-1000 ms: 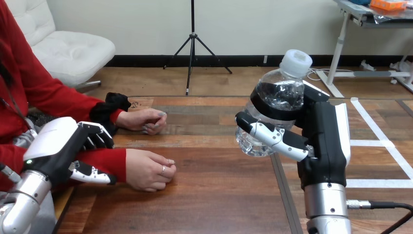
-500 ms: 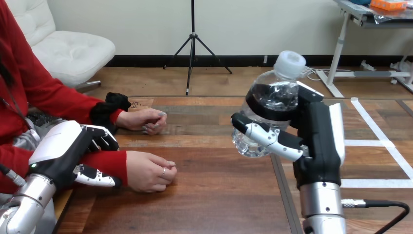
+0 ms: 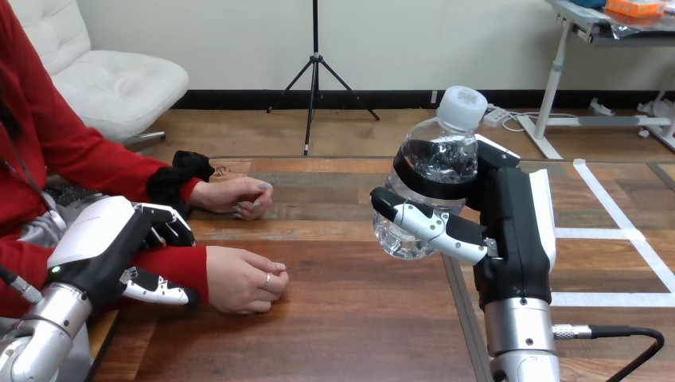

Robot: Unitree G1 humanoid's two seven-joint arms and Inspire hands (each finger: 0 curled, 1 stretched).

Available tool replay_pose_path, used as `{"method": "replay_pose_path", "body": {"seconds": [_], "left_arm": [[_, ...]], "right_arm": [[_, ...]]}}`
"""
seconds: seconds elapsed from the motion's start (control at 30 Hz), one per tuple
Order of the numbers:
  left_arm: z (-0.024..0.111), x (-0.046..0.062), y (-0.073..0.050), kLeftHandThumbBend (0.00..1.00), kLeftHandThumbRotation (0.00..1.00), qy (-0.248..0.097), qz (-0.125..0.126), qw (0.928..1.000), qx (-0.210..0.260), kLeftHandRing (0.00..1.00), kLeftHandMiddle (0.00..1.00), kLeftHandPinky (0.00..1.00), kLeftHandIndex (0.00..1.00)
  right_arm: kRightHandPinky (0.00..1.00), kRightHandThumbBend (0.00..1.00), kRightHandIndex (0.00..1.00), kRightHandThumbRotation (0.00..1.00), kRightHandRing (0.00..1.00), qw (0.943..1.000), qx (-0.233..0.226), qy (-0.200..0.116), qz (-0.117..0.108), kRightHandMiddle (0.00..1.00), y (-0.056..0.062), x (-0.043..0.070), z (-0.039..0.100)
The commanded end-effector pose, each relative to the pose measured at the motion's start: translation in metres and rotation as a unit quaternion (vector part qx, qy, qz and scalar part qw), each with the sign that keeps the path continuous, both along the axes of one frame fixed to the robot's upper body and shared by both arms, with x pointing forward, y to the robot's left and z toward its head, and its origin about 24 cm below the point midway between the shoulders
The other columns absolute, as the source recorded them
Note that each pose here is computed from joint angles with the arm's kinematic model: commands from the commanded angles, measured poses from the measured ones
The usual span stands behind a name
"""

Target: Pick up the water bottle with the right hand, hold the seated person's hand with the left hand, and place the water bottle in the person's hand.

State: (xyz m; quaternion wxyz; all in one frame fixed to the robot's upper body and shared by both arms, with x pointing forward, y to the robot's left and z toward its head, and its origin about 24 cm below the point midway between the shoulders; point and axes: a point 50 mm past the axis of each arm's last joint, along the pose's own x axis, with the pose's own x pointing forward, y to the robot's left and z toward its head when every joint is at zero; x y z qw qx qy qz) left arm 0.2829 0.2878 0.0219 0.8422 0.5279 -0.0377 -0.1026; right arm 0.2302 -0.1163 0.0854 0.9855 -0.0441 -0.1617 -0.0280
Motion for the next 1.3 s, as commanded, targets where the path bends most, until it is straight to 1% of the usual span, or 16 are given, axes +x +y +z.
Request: {"method": "replay_pose_path", "body": {"seconds": [0.0,0.23,0.33,0.37,0.4,0.43,0.53,0.6,0.7,0.87,1.03,1.13,1.27], "left_arm": [[0.017,0.013,-0.009,0.93,0.0,-0.045,-0.017,0.9989,0.001,0.5,0.53,0.46,0.52],[0.017,0.013,-0.007,0.95,0.0,-0.043,-0.019,0.9984,0.031,0.52,0.55,0.49,0.55],[0.016,0.014,-0.005,0.95,0.0,-0.031,-0.017,0.9984,0.044,0.54,0.57,0.52,0.57],[0.015,0.014,-0.004,0.95,0.0,-0.021,-0.015,0.9982,0.054,0.55,0.58,0.53,0.58],[0.014,0.015,-0.003,0.95,0.0,-0.015,-0.013,0.998,0.06,0.58,0.61,0.55,0.61],[0.014,0.015,-0.002,0.95,0.0,-0.011,-0.012,0.9978,0.064,0.59,0.62,0.56,0.62],[0.013,0.014,-0.001,0.96,0.0,-0.011,-0.014,0.9966,0.081,0.61,0.64,0.58,0.64],[0.012,0.015,0.0,0.96,0.0,0.002,-0.013,0.9957,0.091,0.63,0.66,0.6,0.66],[0.011,0.014,0.002,0.97,0.0,0.011,-0.01,0.9952,0.097,0.66,0.69,0.63,0.69],[0.009,0.015,0.003,0.97,0.0,0.03,-0.011,0.9935,0.109,0.69,0.72,0.65,0.72],[0.007,0.015,0.002,0.99,0.0,0.035,-0.01,0.9928,0.114,0.7,0.73,0.65,0.73],[0.005,0.014,0.001,0.99,0.0,0.038,-0.015,0.9929,0.112,0.7,0.73,0.65,0.73],[0.003,0.014,0.0,0.99,0.0,0.049,-0.013,0.9924,0.113,0.7,0.73,0.65,0.74]], "right_arm": [[0.27,0.77,0.45,0.0,0.33,0.9978,0.031,-0.057,0.008,0.45,0.007,0.008,0.026],[0.27,0.77,0.45,0.0,0.33,0.9977,0.041,-0.053,0.007,0.45,0.007,0.008,0.026],[0.27,0.77,0.45,0.0,0.33,0.9975,0.038,-0.059,0.01,0.45,0.006,0.008,0.026],[0.27,0.77,0.45,0.0,0.33,0.9976,0.039,-0.056,0.01,0.45,0.006,0.007,0.026],[0.27,0.77,0.45,0.0,0.33,0.9978,0.04,-0.052,0.009,0.46,0.006,0.007,0.026],[0.27,0.77,0.45,0.0,0.33,0.9979,0.041,-0.05,0.008,0.46,0.006,0.007,0.026],[0.27,0.77,0.45,0.0,0.33,0.9977,0.028,-0.061,0.005,0.46,0.005,0.007,0.027],[0.27,0.77,0.45,0.0,0.33,0.9978,0.031,-0.059,0.004,0.46,0.005,0.007,0.027],[0.27,0.77,0.45,0.0,0.33,0.9977,0.033,-0.058,0.005,0.46,0.005,0.007,0.027],[0.27,0.77,0.45,0.0,0.34,0.9976,0.035,-0.059,0.004,0.46,0.004,0.007,0.027],[0.27,0.78,0.45,0.0,0.34,0.9973,0.035,-0.064,0.003,0.46,0.003,0.007,0.026],[0.27,0.78,0.45,0.0,0.34,0.9976,0.033,-0.061,0.002,0.46,0.002,0.007,0.027],[0.27,0.78,0.45,0.0,0.34,0.9977,0.035,-0.059,0.001,0.46,0.002,0.007,0.027]]}}
